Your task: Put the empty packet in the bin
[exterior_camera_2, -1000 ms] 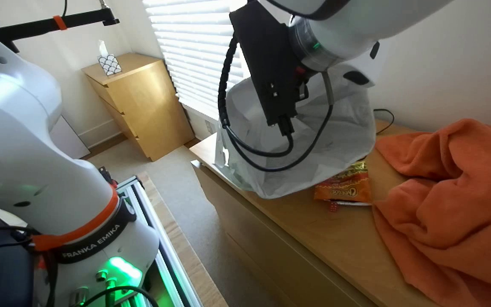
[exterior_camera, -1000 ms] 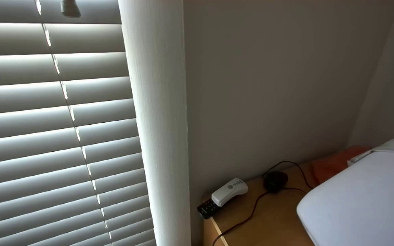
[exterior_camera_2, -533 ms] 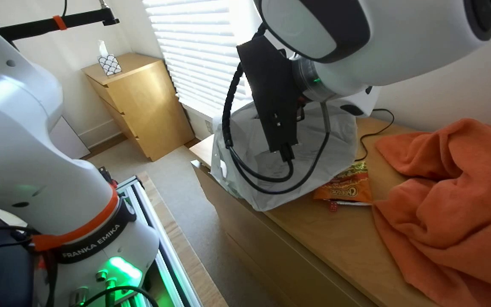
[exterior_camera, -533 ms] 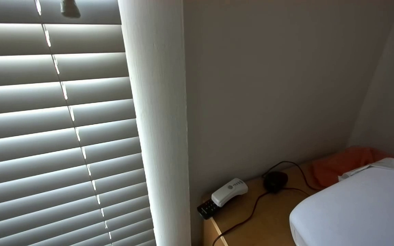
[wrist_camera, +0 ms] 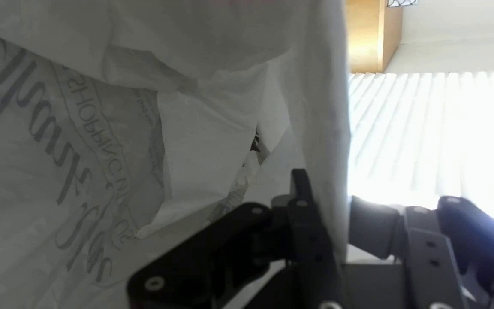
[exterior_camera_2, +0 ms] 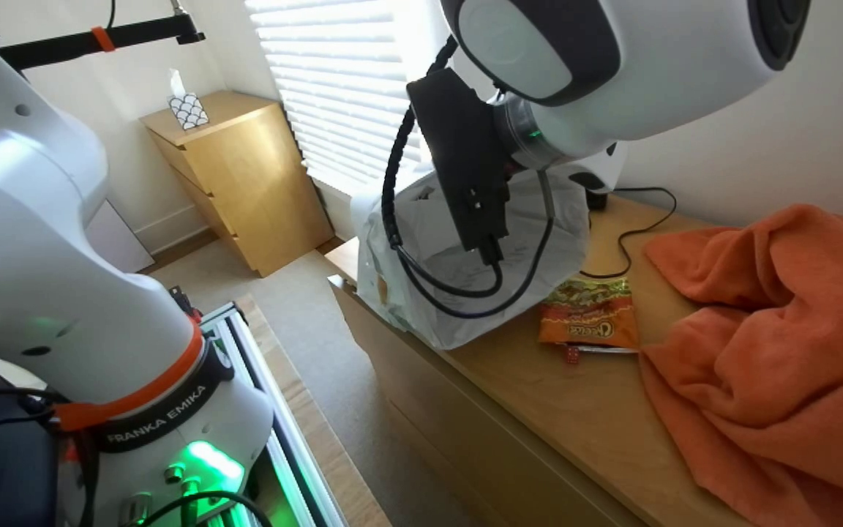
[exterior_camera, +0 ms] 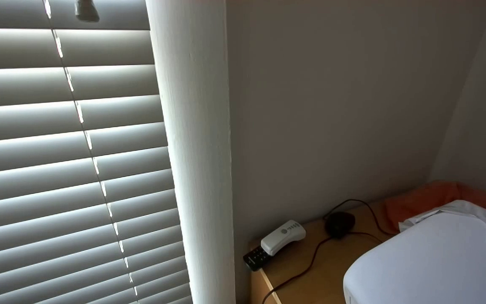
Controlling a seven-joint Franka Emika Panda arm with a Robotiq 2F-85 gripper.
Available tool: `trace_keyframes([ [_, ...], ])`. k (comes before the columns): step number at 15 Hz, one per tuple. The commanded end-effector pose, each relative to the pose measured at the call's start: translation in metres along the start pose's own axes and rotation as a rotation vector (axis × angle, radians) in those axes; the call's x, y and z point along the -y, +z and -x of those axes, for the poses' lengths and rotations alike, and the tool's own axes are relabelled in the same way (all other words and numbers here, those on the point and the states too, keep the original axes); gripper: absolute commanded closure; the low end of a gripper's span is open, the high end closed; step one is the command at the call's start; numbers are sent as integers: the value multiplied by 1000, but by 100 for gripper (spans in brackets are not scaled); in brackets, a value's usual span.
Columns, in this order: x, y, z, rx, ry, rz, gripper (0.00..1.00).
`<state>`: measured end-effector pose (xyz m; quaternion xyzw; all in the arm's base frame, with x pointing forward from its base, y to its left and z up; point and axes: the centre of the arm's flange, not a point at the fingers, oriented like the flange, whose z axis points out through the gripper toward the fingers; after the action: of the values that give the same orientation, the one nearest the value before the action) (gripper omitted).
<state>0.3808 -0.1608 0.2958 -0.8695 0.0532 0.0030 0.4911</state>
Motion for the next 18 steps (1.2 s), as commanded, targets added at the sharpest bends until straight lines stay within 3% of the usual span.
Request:
trace_keyframes([
  [1,-4,23,-5,70,-28,17,99],
  [10,-9,44,-8,126,-63,-3,99],
  [15,-15,39,-10,114,-45,43,99],
  [16,-15,38,-11,114,-44,45,89],
  [17,-16,38,-11,114,-45,51,69],
  [18,-18,37,-12,115,-44,68,63],
])
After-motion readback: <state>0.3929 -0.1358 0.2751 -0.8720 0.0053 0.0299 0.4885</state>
